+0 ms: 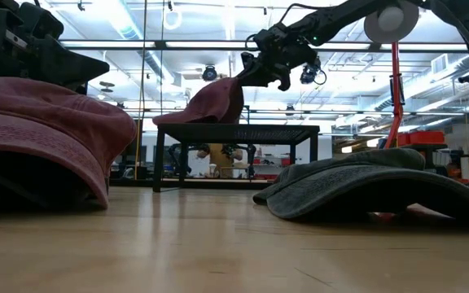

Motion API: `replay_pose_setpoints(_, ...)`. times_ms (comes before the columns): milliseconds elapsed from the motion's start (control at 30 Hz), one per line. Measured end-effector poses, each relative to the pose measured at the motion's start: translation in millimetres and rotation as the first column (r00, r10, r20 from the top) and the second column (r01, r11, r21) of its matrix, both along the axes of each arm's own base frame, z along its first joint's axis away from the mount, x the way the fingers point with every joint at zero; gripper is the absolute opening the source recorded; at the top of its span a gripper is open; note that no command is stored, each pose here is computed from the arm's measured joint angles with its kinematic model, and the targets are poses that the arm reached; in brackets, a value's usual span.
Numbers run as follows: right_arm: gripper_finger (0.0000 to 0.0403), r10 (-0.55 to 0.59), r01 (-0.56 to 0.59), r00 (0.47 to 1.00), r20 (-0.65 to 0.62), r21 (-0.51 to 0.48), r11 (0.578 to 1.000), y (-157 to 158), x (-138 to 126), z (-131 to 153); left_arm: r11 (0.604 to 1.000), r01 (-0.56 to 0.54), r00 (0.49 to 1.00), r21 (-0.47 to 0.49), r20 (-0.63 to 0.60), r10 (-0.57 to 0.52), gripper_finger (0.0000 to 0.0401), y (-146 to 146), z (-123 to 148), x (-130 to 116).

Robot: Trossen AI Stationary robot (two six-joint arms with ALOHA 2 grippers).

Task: Pick & Place hat
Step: Put the middle red cap on the shelf

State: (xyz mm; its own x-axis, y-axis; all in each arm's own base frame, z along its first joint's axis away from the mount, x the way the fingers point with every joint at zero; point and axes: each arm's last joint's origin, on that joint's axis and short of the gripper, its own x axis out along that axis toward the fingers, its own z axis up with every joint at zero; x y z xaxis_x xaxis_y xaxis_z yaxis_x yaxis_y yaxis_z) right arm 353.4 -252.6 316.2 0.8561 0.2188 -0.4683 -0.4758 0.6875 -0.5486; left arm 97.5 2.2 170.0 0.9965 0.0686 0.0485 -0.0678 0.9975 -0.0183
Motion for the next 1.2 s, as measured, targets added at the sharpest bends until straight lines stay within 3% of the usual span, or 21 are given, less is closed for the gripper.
replay_pose_setpoints(133,0.0061,-0.053,0.055,0.998,-0.025,0.066,0.996,-1.5,-1.0,0.1,1.000,0.000,1.000,0.000,0.000,0.000,0.0021,0.0,0.0,0.0)
replay_pose_setpoints(300,0.0097,-0.113,0.116,0.993,-0.039,0.073,0.991,-4.1,-0.9,0.6,1.000,0.000,1.000,0.000,0.000,0.000,0.0021,0.0,0.1,0.0)
replay_pose_setpoints(867,0.0160,-0.137,0.142,0.989,-0.049,0.126,0.982,-4.4,-0.8,1.1,1.000,0.000,1.000,0.000,0.000,0.000,0.0021,0.0,0.0,0.0)
replay_pose_setpoints(1200,0.0212,-0.199,0.215,0.976,-0.090,0.228,0.950,-7.2,-2.8,0.8,1.000,0.000,1.000,0.000,0.000,0.000,0.0021,0.0,0.0,0.0)
